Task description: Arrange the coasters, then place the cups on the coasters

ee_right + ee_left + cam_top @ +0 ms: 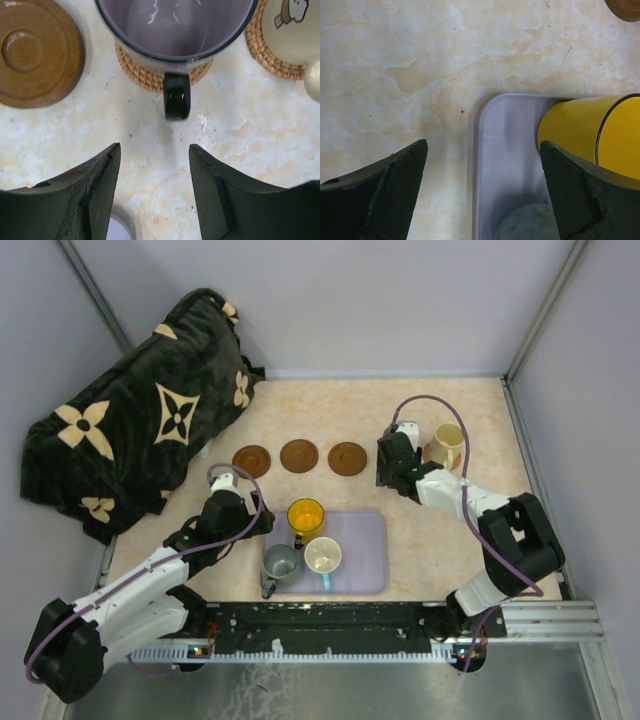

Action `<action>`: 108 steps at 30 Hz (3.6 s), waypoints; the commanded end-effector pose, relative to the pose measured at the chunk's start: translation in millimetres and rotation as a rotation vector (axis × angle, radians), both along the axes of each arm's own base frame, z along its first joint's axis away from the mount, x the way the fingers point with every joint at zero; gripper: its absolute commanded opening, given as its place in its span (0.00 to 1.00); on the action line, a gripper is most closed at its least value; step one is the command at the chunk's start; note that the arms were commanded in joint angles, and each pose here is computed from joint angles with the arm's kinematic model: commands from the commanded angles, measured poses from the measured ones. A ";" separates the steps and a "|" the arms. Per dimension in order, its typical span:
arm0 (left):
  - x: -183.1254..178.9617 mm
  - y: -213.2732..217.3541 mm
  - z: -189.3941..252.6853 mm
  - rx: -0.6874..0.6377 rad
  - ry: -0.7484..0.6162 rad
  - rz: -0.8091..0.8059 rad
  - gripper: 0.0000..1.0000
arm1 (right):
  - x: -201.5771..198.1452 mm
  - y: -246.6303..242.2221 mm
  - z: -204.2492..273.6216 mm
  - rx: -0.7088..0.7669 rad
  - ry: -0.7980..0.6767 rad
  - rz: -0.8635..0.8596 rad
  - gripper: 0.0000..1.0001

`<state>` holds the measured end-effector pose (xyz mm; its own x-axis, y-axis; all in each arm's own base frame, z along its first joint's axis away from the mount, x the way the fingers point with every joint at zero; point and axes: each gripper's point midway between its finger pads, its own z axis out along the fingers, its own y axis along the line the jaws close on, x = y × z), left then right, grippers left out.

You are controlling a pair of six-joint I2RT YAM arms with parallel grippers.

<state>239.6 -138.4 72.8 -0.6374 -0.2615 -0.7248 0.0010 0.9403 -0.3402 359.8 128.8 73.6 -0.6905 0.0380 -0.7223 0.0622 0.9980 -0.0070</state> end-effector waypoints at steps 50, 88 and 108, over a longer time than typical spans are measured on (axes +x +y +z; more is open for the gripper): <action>-12.3 -11.7 34.1 -0.044 -0.072 -0.120 1.00 | -284.0 175.7 49.4 0.205 0.113 0.429 0.54; -16.2 -10.8 19.5 -0.048 -0.048 -0.114 1.00 | -277.6 180.8 4.3 -0.001 0.133 0.365 0.01; -14.6 -10.1 20.1 -0.048 -0.050 -0.103 1.00 | -257.8 132.6 56.7 0.035 -0.046 0.139 0.00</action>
